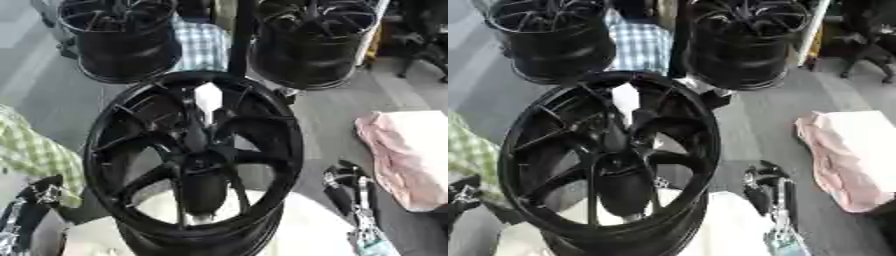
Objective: Pull the pin out of the wheel hub.
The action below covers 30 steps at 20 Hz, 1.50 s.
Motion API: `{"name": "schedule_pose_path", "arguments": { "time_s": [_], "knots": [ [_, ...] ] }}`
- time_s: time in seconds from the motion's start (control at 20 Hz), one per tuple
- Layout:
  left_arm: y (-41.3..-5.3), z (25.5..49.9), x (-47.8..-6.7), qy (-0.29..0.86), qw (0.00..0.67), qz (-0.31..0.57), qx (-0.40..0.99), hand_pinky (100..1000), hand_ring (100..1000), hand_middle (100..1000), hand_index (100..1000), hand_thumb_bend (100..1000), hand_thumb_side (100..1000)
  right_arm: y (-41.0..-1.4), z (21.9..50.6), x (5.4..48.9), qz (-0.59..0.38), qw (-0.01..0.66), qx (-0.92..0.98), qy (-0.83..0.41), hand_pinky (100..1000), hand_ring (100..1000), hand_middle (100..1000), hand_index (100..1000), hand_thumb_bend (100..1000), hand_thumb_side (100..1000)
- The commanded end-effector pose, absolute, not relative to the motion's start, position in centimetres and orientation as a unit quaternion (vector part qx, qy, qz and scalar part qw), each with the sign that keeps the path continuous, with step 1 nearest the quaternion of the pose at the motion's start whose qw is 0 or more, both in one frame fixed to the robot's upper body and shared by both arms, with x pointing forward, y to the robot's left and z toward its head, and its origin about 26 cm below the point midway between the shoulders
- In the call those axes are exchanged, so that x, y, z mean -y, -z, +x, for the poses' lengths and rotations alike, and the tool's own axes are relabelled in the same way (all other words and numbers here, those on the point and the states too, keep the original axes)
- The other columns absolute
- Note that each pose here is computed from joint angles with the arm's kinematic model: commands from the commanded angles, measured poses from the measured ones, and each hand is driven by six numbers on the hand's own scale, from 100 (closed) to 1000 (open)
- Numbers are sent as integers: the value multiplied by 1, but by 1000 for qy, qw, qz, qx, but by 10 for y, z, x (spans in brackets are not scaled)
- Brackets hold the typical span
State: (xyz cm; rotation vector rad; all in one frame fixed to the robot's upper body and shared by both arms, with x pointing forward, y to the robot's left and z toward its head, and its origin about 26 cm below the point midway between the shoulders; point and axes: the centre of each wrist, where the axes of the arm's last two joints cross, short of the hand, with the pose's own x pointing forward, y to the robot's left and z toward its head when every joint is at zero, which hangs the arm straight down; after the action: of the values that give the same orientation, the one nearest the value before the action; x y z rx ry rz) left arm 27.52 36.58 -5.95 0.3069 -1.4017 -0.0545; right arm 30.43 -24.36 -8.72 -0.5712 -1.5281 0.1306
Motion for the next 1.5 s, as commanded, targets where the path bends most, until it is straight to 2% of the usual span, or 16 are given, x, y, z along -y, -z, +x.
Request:
{"name": "schedule_pose_path", "arguments": {
  "time_s": [0.05,0.8,1.0,1.35,1.5],
  "knots": [
    [50,279,-372,32,744,148,651,755,757,719,808,393,611,80,309,248,-259,674,690,-57,732,573,615,787,100,408],
    [50,279,-372,30,744,148,651,754,758,720,808,393,611,78,310,250,-261,671,692,-49,731,574,615,786,100,404],
    [51,279,-372,29,744,147,651,755,759,720,808,394,610,67,316,262,-272,659,699,-51,735,578,620,791,100,404],
    [51,277,-374,30,745,148,649,754,759,719,807,396,610,-31,374,296,-328,550,768,-27,742,588,637,802,100,404],
    [52,276,-374,33,747,148,647,754,759,719,807,395,609,-105,405,304,-346,484,799,-88,751,605,664,834,100,398]
  ]
}}
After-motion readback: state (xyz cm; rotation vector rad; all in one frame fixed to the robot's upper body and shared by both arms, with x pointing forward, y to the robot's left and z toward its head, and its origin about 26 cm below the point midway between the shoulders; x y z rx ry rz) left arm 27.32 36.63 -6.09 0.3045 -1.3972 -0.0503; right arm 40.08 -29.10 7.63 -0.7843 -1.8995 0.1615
